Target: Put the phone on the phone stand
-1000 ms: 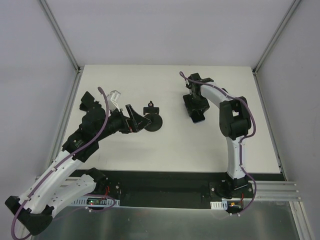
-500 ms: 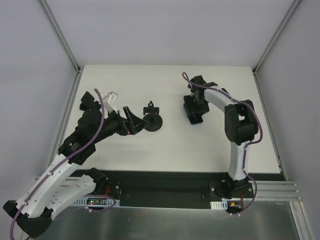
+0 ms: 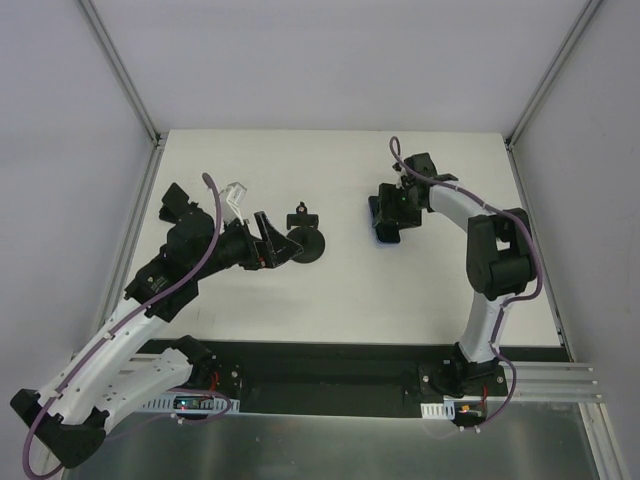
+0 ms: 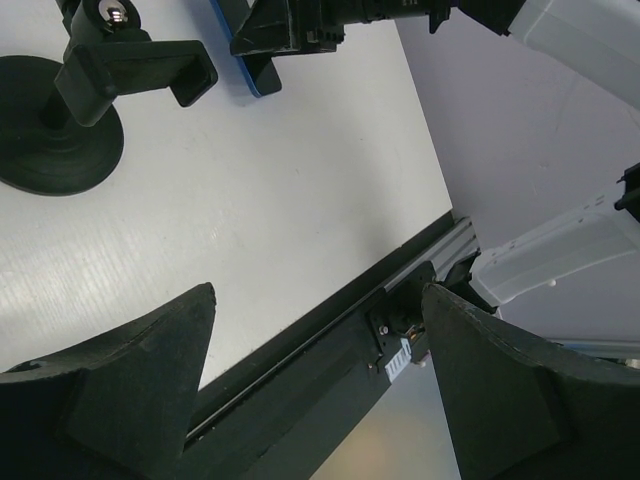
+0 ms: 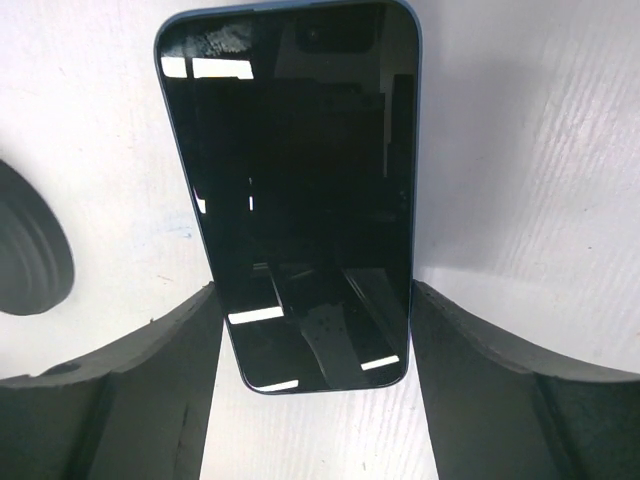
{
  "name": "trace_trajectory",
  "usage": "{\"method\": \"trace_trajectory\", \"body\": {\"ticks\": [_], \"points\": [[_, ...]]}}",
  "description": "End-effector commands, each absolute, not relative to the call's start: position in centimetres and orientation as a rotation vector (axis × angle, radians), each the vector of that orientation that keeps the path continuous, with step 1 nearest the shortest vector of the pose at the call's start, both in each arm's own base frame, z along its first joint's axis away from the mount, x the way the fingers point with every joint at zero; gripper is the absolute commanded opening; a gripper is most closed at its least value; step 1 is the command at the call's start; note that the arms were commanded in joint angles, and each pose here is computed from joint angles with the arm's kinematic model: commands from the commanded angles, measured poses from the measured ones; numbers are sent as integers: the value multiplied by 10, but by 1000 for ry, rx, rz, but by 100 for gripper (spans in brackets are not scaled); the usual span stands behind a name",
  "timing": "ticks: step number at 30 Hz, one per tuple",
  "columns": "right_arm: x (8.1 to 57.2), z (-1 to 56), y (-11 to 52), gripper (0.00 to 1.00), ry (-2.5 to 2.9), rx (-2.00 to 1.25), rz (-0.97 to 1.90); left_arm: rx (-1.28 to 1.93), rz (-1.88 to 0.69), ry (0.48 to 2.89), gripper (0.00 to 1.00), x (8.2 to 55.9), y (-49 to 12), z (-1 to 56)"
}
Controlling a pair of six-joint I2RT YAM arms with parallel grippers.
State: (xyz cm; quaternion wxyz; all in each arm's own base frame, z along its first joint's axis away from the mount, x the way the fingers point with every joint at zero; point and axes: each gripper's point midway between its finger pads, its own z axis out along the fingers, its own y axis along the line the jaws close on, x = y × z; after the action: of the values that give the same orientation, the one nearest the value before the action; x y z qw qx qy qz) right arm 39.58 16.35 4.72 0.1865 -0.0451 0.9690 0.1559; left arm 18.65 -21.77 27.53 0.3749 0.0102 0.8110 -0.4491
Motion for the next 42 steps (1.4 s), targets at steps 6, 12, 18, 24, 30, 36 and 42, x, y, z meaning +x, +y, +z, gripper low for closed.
{"method": "trace_trajectory", "body": {"ticks": [6,12,18,24,30,36,42], "points": [[412,143,190,1,2322,-83,784,136,-1181,2056,91,210,-242,313],[396,199,196,1,2123,-103,879,150,-1123,2041,91,248,-259,332],[367,255,210,1,1962,-167,916,215,-1044,1979,88,295,-281,343],[340,288,232,1,1869,-229,922,254,-1037,1959,93,334,-308,354],[324,300,250,1,1833,-279,946,248,-1045,1964,78,354,-322,354],[316,307,261,1,1812,-313,951,292,-1106,1983,51,353,-335,349],[310,312,267,1,1798,-341,929,315,-1188,2021,36,344,-345,337]]}}
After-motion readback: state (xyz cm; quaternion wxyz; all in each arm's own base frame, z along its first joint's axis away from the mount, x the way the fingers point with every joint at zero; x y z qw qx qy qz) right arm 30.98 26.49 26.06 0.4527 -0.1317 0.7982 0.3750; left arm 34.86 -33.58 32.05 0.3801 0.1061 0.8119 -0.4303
